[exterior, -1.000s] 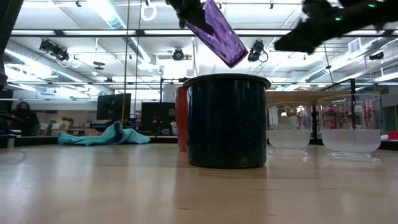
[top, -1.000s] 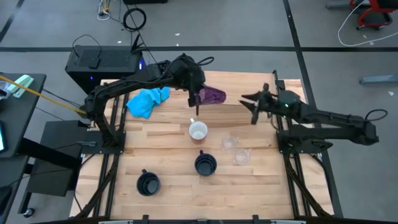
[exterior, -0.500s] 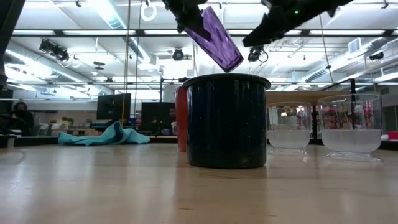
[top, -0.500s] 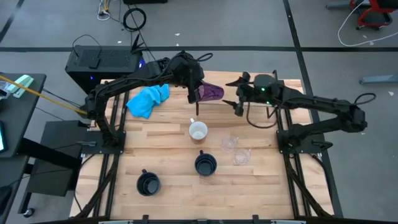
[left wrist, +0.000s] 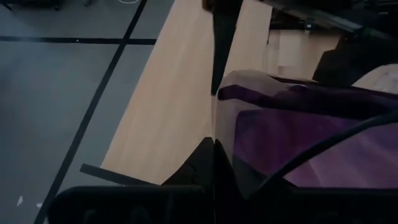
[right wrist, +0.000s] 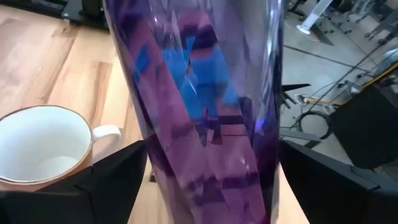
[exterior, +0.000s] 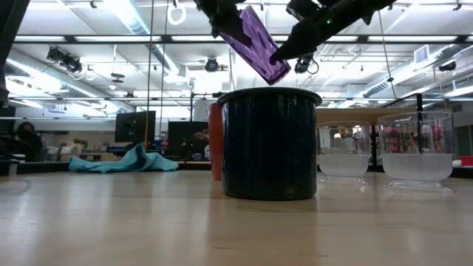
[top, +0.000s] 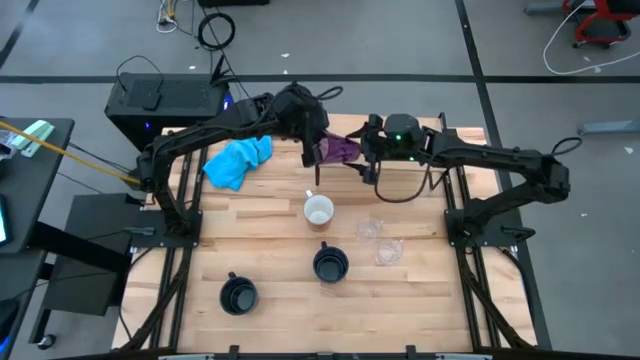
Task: Stack small to large cups/mugs on shelf
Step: Put the purple cup on the shelf
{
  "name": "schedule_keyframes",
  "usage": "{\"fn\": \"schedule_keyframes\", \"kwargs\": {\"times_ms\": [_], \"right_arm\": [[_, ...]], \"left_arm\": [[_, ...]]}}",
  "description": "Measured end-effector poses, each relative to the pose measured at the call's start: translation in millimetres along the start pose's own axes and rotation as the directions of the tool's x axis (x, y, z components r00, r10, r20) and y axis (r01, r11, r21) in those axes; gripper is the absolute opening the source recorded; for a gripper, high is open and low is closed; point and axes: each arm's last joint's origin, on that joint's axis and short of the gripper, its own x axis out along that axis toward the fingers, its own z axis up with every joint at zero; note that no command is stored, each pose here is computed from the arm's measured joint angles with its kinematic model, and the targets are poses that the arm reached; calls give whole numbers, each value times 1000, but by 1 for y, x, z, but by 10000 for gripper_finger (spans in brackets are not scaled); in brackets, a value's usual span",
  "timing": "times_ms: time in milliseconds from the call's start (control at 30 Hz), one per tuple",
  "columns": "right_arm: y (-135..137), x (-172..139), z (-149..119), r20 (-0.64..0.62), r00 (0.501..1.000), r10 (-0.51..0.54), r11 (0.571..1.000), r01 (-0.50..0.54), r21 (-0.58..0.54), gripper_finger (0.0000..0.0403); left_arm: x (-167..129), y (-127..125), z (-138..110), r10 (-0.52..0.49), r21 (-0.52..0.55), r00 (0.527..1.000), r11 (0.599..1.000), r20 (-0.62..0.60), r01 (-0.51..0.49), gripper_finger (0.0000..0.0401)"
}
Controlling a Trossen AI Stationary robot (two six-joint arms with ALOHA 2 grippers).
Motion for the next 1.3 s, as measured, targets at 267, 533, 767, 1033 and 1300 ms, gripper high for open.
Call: {"fn": "schedule_keyframes", "kwargs": {"times_ms": [267, 533, 767, 1033, 1300], "right_arm": [[-2, 14, 4, -13, 1000, 7, 1000, -7, -1, 382], [-4, 25, 6, -24, 1000, 12, 1000, -12, -9, 370], [-4, 25, 7, -13, 1000, 9, 1000, -9, -16, 336], [-5, 25, 8, -8, 1000, 3, 1000, -3, -5, 342], [-5, 25, 8, -6, 1000, 0, 1000, 0, -1, 335]], "left_arm": [[0, -2, 1, -3, 17, 1000, 1000, 5, 2, 14], [0, -4, 2, -16, 21, 1000, 1000, 9, 16, 15], [-1, -5, 2, -19, 22, 1000, 1000, 14, 18, 16], [-1, -5, 3, -15, 39, 1000, 999, 20, 14, 28], [-1, -5, 3, -19, 44, 1000, 999, 21, 18, 74]]}}
